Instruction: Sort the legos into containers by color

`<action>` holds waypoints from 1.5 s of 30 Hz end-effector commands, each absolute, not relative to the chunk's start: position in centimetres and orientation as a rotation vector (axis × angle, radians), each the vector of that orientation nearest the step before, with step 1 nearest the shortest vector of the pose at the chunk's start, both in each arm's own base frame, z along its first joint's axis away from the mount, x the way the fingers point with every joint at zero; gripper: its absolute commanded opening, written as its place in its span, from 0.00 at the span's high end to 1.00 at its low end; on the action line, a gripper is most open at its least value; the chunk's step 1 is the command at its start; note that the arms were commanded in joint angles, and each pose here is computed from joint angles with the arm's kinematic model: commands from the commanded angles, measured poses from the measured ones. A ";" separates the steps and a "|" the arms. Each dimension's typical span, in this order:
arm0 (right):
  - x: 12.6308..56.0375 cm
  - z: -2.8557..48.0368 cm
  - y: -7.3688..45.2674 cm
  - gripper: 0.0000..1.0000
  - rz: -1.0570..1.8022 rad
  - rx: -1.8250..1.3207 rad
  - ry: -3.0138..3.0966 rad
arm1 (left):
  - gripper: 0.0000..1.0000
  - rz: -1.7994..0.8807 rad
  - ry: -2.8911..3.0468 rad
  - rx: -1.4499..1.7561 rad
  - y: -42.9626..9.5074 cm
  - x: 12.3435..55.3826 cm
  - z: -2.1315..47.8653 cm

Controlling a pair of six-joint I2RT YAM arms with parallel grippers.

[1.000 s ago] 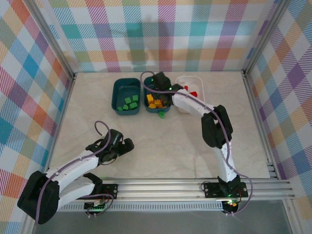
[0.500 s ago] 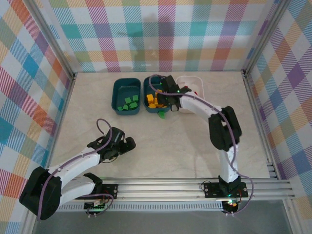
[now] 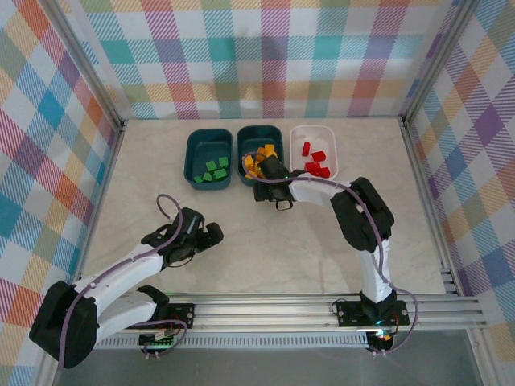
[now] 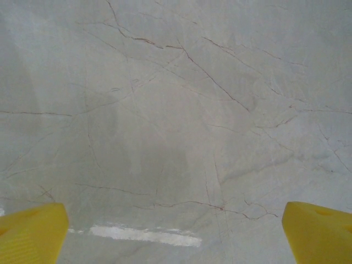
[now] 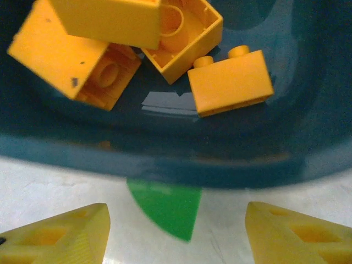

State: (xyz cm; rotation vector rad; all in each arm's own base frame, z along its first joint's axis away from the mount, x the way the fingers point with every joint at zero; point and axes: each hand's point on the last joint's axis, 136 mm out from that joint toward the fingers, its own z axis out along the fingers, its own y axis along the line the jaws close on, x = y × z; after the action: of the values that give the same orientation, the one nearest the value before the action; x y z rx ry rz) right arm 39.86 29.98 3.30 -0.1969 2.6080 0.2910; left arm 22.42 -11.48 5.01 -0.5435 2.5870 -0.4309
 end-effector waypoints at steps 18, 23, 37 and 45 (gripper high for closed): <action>40.1 4.0 30.2 0.73 0.247 -0.214 2.496 | 0.00 -0.393 2.608 -0.576 -10.8 21.9 4.5; 37.1 6.3 30.1 0.73 0.265 -0.256 2.460 | 0.00 -0.343 2.578 -0.564 -10.0 22.1 5.4; 39.7 12.8 42.4 0.72 0.664 -0.510 2.310 | 0.00 -0.518 2.587 -0.772 -8.1 23.4 5.2; 42.9 12.0 46.2 0.68 0.662 -0.570 2.294 | 0.00 -0.529 2.612 -0.757 -8.1 22.3 4.6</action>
State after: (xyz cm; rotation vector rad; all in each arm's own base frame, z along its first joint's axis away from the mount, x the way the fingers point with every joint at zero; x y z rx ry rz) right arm 43.11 45.29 12.21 -0.4995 2.2852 0.6617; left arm 22.76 -7.85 4.63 -0.7770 2.5995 -0.4921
